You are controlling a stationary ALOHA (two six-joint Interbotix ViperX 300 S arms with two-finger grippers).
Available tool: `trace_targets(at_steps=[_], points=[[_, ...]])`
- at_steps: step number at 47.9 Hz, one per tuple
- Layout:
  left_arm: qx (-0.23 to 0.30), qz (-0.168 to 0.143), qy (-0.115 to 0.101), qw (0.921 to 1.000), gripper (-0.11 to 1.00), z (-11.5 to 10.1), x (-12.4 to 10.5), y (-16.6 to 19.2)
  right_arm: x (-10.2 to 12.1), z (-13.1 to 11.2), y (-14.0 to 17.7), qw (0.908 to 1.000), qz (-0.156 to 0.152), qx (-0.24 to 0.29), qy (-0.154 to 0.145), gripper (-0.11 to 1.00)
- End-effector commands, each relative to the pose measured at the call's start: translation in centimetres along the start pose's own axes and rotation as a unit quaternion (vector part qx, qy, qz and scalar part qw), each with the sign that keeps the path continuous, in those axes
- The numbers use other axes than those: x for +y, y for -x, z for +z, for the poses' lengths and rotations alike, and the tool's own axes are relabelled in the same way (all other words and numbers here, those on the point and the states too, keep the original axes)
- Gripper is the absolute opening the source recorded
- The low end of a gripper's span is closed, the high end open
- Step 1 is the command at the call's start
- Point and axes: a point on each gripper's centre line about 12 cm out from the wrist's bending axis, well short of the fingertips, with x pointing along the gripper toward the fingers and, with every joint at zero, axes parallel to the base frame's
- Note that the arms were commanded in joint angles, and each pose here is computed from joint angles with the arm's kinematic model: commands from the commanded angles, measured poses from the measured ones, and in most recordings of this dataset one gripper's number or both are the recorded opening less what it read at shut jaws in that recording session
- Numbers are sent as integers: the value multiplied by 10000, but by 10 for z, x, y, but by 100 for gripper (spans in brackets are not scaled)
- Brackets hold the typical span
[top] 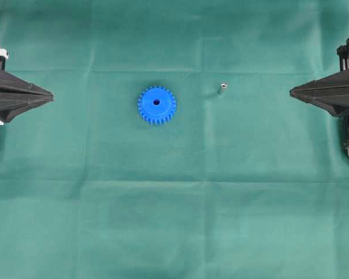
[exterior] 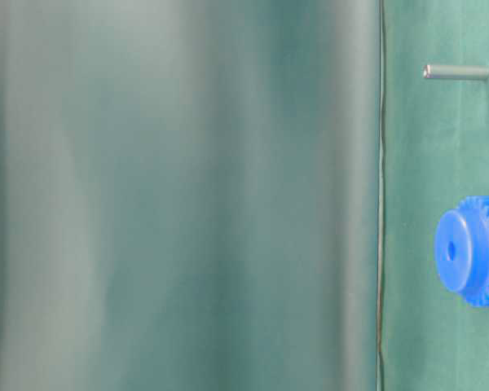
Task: Insert the shaft placed at a random location into the center hole of the medium gear at another random location.
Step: 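Move the right gripper left toward the silver shaft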
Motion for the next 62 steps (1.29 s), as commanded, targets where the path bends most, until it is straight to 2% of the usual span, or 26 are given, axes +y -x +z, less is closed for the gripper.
trace_targets(at_steps=[1,14,26,31,38,42,48,62], points=[[-115,-52,21,9999,0,10,-2,-5,-2,5,-3,10000,-50,-69,-12,1],[-107,-67,29,9999,0,10,-2,-5,-15,-5,-8,9993,-352,154,-47,1],[-107,-69,14,9999,0,10,-3,-5,-30,-35,-20,9948,-683,748,-117,3],[-107,-69,14,9999,0,10,-3,-5,-37,-51,-27,9914,-833,985,-198,23],[-107,-70,22,9999,0,10,-3,-5,-43,-76,-40,9868,-918,1321,-187,68],[-107,-62,14,9999,0,10,-2,-5,-46,-91,-47,9842,-952,1481,-191,87],[-107,-37,19,9999,0,10,-1,-5,-55,-116,-55,9789,-1089,1711,-229,78],[-46,-15,10,10000,0,8,0,-5,-68,-159,-66,9697,-1308,2039,-328,79]])
